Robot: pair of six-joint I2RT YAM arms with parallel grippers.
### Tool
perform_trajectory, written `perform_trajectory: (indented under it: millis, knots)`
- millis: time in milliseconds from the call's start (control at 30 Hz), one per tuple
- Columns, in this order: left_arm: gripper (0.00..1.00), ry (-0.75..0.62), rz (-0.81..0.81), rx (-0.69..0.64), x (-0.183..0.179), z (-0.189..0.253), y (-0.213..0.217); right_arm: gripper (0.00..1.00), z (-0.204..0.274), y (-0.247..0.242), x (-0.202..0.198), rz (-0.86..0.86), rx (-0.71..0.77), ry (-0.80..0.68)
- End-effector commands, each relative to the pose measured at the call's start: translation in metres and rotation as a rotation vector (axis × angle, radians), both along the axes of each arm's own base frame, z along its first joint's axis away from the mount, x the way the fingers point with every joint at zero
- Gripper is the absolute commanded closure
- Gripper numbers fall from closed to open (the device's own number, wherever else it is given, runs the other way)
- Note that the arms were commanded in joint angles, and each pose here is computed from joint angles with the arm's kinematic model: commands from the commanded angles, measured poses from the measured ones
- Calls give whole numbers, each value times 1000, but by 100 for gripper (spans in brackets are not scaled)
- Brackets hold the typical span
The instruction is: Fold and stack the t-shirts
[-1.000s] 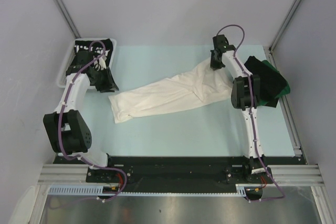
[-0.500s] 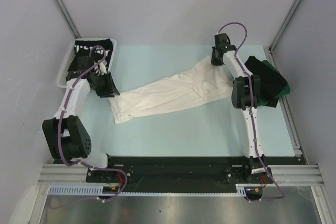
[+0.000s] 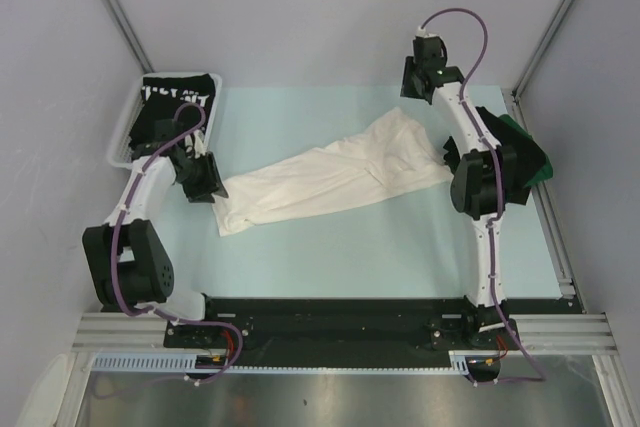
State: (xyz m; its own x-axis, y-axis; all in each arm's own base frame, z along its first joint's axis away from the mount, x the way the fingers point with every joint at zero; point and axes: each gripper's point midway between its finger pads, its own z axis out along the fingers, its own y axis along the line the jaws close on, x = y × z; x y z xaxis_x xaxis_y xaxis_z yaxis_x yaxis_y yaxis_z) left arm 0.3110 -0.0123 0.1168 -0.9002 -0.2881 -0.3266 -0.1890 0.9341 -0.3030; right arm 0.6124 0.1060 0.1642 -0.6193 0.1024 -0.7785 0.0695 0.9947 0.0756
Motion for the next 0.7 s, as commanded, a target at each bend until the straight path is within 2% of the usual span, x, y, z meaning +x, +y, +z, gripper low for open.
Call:
perform_trajectory:
  millis: [0,200,667]
  knots:
    - [54,22,59,44,-23,0,1,59,85,3,-22,-8,12,-145]
    - [54,19,125,23,-40,-13,-11,58,96,9,-43,-16,27,-153]
    - [54,-15,250,179,-44,-40,-7,58,110,-3,-77,-28,-7,-141]
